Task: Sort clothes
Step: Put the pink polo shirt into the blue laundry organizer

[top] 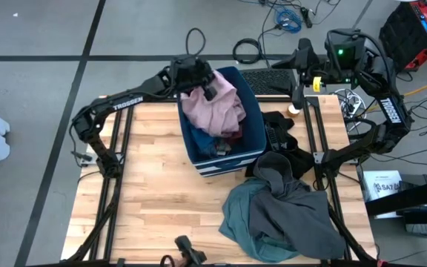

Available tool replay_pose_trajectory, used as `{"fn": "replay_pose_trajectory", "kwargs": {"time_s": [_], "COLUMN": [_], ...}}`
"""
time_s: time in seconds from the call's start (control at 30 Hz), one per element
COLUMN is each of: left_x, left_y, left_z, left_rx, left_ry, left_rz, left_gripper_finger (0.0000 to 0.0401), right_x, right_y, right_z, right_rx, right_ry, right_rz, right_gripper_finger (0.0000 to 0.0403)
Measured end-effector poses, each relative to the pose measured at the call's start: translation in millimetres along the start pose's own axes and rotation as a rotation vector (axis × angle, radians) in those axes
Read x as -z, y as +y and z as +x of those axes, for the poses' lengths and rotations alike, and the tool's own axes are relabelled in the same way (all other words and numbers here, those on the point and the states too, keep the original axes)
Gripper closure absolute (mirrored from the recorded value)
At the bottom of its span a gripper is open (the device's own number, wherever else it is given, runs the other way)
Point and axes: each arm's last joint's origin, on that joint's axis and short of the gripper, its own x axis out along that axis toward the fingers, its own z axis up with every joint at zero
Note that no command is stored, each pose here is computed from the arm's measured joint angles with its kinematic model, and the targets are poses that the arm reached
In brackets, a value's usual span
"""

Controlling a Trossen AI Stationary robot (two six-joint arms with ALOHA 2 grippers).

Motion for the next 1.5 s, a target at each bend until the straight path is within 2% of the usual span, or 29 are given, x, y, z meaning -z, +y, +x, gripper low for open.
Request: {"fn": "replay_pose_trajectory", "kwargs": {"time_s": [0.2,0.3,0.47,0.7,0.97,1.07,1.17,1.4,1.5], "left_x": [22,37,66,87,115,111,96,56,33], "left_y": [-6,-17,-41,-60,-71,-72,-75,-87,-88], "left_z": [18,33,56,66,72,72,65,39,27], "left_rx": [0.005,0.039,0.061,0.12,0.239,0.179,0.098,0.104,0.032], "left_ry": [0.139,0.213,0.378,0.485,0.644,0.628,0.572,0.475,0.433], "left_rz": [0.115,0.165,0.318,0.456,0.478,0.482,0.495,0.532,0.547], "left_gripper_finger": [0.0401,0.0401,0.0401,0.0401,0.0401,0.0394,0.037,0.0282,0.0246], "right_x": [-1,-2,-3,-3,-3,-3,-3,-3,-4], "right_y": [0,-1,-1,-1,-1,-1,-1,-1,-2], "right_z": [0,0,0,0,2,2,2,2,2], "right_rx": [0.002,0.006,0.008,0.008,0.007,0.007,0.007,0.008,0.011], "right_ry": [-0.005,-0.019,-0.028,-0.028,-0.024,-0.024,-0.023,-0.027,-0.038], "right_rz": [-0.023,-0.025,-0.027,-0.027,-0.023,-0.023,-0.023,-0.024,-0.026], "right_gripper_finger": [0.0129,0.0129,0.0129,0.0129,0.0129,0.0129,0.0129,0.0129,0.0129]}}
